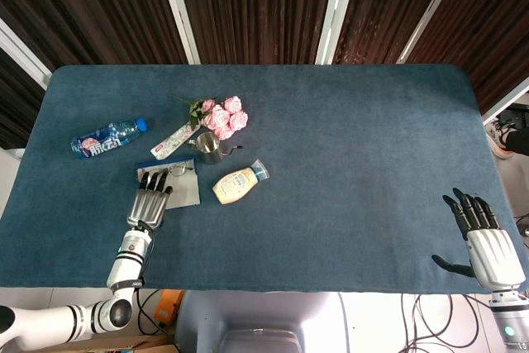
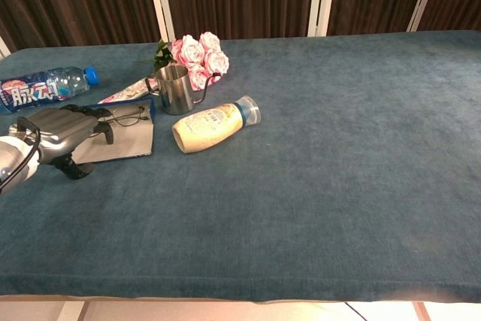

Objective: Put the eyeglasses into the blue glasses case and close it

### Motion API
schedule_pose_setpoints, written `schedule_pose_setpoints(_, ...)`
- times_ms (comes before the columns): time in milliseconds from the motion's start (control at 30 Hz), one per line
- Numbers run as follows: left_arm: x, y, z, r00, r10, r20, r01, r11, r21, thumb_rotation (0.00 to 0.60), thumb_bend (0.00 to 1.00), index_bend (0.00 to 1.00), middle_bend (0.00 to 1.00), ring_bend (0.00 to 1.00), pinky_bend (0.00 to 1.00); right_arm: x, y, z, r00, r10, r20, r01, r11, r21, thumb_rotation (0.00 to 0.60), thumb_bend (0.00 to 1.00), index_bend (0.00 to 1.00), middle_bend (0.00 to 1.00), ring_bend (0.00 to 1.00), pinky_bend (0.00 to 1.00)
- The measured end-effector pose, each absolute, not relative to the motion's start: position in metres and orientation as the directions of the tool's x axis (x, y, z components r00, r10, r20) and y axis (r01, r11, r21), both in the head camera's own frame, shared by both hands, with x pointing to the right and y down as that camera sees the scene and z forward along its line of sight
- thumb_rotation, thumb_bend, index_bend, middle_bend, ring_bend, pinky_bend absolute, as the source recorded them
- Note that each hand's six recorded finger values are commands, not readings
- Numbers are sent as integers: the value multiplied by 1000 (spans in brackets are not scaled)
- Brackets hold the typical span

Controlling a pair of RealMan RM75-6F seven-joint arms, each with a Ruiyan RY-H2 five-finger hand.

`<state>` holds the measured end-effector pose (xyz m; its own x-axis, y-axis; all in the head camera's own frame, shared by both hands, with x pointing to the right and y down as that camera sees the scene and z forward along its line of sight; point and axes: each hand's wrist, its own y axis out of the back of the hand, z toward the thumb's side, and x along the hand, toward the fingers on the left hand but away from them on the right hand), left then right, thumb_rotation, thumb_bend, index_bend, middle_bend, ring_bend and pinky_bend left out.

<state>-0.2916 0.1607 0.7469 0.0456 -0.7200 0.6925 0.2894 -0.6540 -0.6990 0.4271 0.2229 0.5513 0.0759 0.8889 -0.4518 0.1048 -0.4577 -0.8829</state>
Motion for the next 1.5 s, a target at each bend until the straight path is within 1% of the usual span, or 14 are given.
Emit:
schedule_pose_setpoints(200,-291,154,744,55,-761,646,288,-607,-740,600,473,438,8,0,0,427,223,552,76,888,-454,104,-460,-882,600,176,0,0,0,0)
schedule_pose_setpoints(433,-296,146,749,35,-790,612,286,-579,-763,600,473,484,25,0,0,427,223,552,74,889,-451,105,-457,-883,600,176,0,0,0,0)
schedule_pose_setpoints(667,-296,141,751,24,-806,592,281,-563,-778,600,471,487,36,0,0,427,222,552,74,889,-452,104,-458,-883,600,176,0,0,0,0)
schedule_pose_setpoints(1000,-298,123,758,-1,-855,519,283,-498,-819,600,462,485,52,0,0,428,222,552,70,890,-451,103,-457,-884,600,176,0,0,0,0)
schedule_pose_setpoints(1133,-296,117,761,-10,-865,502,279,-485,-829,600,460,488,55,0,0,428,222,552,68,890,-450,104,-455,-884,600,176,0,0,0,0)
schedule_pose_setpoints(1367,-293,118,767,0,-856,517,232,-503,-833,600,458,552,78,0,0,429,222,551,65,891,-449,103,-454,-885,600,176,0,0,0,0)
schedule_pose_setpoints(1500,-291,121,765,20,-856,516,190,-504,-843,600,494,613,106,2,0,429,222,552,65,891,-449,102,-453,-886,600,176,0,0,0,0)
